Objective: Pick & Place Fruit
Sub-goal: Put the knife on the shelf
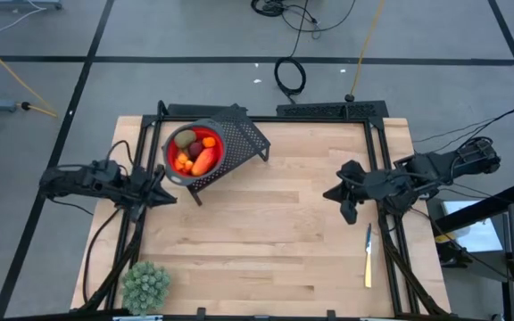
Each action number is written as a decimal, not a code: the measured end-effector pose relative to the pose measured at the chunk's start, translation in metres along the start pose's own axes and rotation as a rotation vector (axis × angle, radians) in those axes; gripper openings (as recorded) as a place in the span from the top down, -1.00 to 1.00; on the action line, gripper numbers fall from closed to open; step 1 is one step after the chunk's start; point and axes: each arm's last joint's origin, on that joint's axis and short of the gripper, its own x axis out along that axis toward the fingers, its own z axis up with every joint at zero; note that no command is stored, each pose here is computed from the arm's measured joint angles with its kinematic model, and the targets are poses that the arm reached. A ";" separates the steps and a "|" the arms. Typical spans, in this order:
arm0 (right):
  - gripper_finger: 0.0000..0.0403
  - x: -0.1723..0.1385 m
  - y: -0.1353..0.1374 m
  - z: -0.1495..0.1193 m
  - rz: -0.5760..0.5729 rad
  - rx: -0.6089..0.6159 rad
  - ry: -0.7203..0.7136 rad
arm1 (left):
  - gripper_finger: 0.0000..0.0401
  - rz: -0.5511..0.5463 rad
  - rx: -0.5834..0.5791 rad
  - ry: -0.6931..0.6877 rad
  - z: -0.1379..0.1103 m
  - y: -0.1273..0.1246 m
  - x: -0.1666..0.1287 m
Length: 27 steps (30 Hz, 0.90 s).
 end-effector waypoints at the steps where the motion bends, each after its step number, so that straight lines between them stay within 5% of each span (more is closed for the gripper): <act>1: 1.00 0.000 0.000 -0.001 0.008 0.018 0.013 | 0.96 0.000 -0.010 0.006 -0.002 0.001 0.001; 19: 1.00 0.014 -0.002 -0.016 -0.071 0.174 0.245 | 0.97 0.008 -0.003 -0.005 0.002 0.000 -0.001; 27: 1.00 0.020 0.000 -0.030 -0.165 0.368 0.381 | 0.98 0.025 -0.003 0.034 0.014 -0.005 -0.014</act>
